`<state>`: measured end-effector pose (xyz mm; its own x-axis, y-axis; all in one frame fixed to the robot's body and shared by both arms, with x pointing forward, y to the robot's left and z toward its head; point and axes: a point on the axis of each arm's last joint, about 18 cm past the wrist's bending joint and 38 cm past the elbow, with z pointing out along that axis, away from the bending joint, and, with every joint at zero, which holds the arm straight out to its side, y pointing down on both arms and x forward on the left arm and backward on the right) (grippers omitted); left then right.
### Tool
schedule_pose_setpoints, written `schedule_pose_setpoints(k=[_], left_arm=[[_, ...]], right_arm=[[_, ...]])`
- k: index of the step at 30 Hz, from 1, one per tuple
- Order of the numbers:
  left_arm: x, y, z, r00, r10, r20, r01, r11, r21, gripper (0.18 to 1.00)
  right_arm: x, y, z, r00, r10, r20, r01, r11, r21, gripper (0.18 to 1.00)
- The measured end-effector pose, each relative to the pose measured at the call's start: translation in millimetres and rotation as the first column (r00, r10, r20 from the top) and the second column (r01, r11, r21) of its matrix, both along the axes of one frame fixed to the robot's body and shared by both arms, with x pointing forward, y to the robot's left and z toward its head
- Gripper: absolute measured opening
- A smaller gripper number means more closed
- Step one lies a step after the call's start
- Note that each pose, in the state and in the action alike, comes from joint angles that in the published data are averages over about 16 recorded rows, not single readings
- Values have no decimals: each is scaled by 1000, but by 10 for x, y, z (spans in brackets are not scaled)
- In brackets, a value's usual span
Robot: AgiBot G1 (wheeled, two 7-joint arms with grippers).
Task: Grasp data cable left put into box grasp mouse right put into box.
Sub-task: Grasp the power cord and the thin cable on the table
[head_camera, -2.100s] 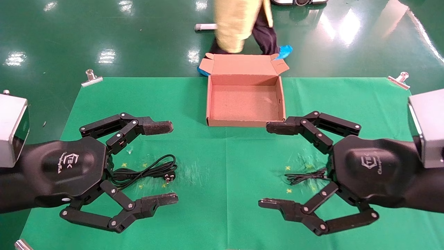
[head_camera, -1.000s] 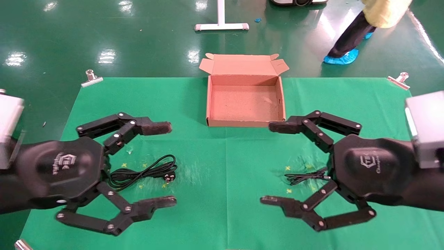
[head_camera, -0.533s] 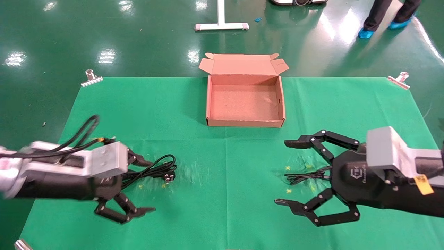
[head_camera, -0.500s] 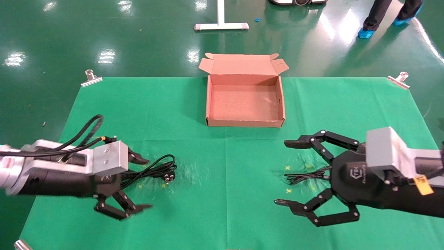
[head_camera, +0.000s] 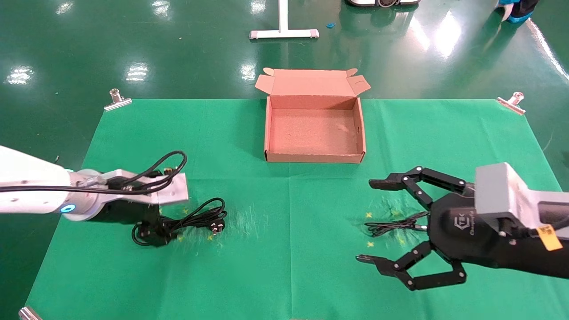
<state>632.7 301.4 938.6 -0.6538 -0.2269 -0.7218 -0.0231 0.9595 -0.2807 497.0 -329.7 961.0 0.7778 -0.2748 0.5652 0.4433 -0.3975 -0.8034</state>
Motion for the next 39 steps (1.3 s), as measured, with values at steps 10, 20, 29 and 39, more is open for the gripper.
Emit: schedule_pose_setpoints(k=[10,20,29,39], left_arm=[[144,-15,9,994,96,57,-97,995,1,1001],[55,30,96,994,108,25,-106,993,-59,1001],[43,-54,30,997,78,2,-78,995,-60,1001],[137,-168,-76,997,72,24,-72,997,-13,1001]], right_arm=[[-3,-25,24,1000,-9,2,9,1000,-9,1001],[19,-2,24,1000,-9,-1,9,1000,-14,1001],[26,3,27,1000,-11,-2,11,1000,-17,1001],[21,-25,32,1000,-19,-1,19,1000,-18,1001]])
